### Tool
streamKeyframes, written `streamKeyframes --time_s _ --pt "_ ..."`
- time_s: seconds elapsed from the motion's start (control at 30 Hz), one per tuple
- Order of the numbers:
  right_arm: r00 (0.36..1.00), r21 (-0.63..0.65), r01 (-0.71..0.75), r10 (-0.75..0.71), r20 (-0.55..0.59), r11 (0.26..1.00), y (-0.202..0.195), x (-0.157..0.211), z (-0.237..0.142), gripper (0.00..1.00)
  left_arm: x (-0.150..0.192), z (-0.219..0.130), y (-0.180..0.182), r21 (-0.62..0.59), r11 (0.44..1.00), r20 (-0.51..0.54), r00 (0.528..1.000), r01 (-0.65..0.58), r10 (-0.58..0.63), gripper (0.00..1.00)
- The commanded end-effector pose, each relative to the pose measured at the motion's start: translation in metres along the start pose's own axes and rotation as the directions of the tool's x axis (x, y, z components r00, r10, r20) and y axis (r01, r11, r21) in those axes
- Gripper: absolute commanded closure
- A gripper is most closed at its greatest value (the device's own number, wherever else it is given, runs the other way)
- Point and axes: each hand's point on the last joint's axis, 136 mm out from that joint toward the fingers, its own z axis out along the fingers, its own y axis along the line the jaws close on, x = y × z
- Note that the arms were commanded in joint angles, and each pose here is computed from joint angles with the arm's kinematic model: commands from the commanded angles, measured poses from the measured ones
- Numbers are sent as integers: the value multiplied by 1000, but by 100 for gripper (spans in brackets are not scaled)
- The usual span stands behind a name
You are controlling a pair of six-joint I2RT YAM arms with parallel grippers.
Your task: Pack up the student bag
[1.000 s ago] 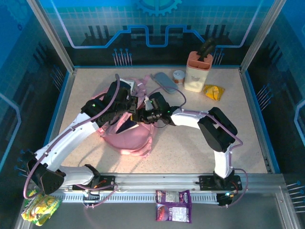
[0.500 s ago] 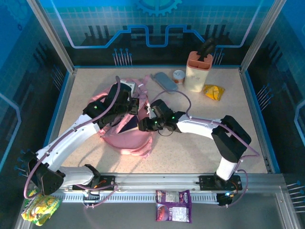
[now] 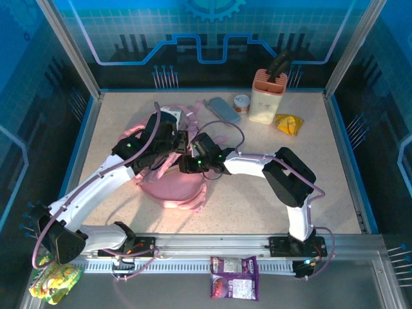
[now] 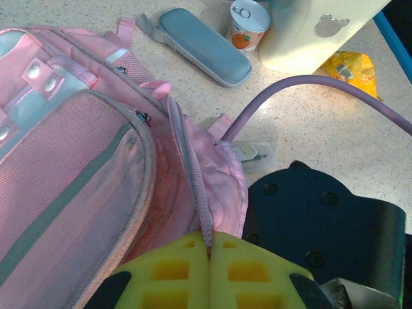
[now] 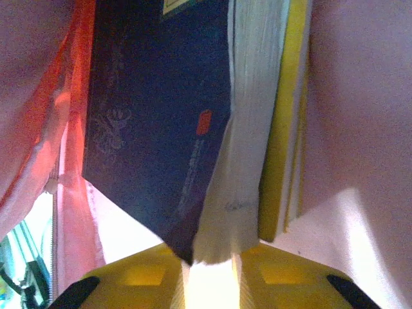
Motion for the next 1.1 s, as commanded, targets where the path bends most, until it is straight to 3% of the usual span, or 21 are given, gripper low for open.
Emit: streamKeyframes --time_s 0.0,0.33,0.43,0.5,0.6,0.77,0.9,1.07 --pt "989 -9 110 -109 99 994 14 -9 -28 72 -19 -11 -16 84 996 74 996 34 -40 100" --pt "976 190 127 -157 151 973 -36 23 -119 54 18 4 -9 106 988 6 994 111 -112 97" --pt "979 191 104 -135 155 976 -45 26 -137 51 34 7 -9 137 980 -30 989 147 -144 81" --pt "980 184 87 -118 163 979 -48 26 -149 48 45 5 -12 167 975 -60 988 150 -142 75" --pt "984 155 46 -72 165 987 -50 28 -160 40 57 -7 -6 185 968 -46 986 168 -162 61" --pt "995 108 24 -35 97 994 -44 36 -153 31 76 -25 33 102 969 7 974 224 -226 43" --pt "997 94 -49 43 60 994 -45 44 -145 26 88 -38 79 -57 965 34 966 257 -256 34" --pt "996 93 -88 88 0 992 -43 56 -132 23 105 -43 130 -219 888 45 914 404 -404 27"
